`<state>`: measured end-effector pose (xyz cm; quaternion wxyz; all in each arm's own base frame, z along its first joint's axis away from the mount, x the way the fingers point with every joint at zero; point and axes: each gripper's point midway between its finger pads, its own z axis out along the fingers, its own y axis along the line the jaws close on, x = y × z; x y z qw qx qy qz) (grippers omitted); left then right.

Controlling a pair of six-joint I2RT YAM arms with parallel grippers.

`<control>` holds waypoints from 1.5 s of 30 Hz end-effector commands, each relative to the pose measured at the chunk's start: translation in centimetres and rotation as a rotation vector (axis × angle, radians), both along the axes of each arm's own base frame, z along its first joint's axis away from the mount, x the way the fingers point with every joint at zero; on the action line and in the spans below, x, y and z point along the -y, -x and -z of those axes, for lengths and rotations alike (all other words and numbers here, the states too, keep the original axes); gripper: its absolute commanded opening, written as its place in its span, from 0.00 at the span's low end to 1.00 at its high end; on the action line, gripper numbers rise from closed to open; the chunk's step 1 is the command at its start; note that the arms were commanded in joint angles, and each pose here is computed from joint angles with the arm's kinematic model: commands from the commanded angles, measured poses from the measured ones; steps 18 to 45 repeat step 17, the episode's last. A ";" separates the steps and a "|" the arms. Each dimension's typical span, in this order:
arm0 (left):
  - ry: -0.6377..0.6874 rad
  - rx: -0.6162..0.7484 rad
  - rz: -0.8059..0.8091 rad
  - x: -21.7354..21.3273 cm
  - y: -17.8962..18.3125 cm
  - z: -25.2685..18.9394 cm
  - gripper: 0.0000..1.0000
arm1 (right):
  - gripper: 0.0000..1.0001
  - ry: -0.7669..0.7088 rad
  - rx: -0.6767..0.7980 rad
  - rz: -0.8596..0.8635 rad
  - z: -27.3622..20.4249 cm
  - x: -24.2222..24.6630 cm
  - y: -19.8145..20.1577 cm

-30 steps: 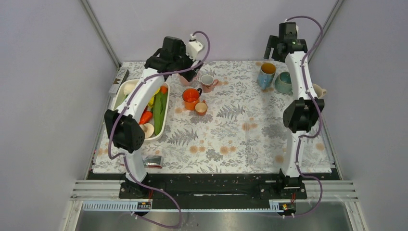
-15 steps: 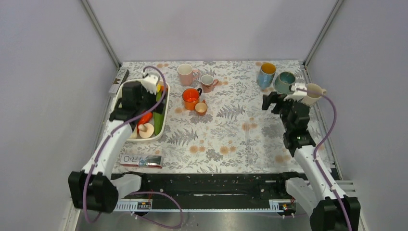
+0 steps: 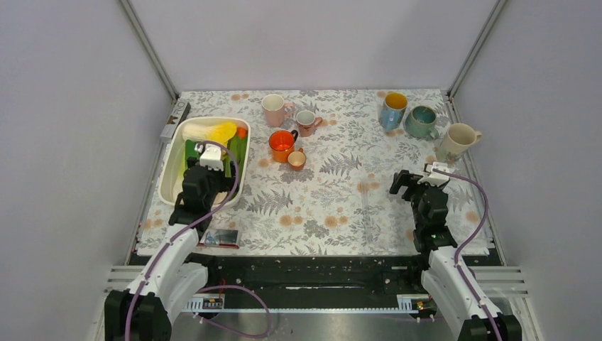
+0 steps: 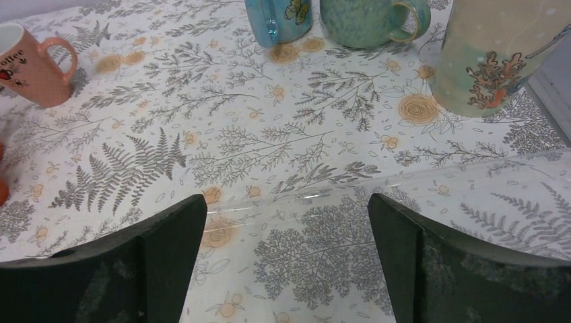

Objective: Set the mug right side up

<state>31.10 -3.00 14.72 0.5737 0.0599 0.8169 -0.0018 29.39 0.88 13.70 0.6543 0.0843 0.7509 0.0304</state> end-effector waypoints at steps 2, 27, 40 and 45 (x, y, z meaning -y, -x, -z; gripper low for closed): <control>0.041 0.129 -0.091 -1.3 -0.1 -0.7 0.99 | 0.99 0.040 0.034 0.033 -0.6 0.8 -0.1; 0.105 0.155 -0.062 -0.4 0.6 -1.4 0.99 | 0.99 0.035 -0.007 0.002 -0.4 0.2 -0.4; 0.105 0.155 -0.062 -0.4 0.6 -1.4 0.99 | 0.99 0.035 -0.007 0.002 -0.4 0.2 -0.4; 0.105 0.155 -0.062 -0.4 0.6 -1.4 0.99 | 0.99 0.035 -0.007 0.002 -0.4 0.2 -0.4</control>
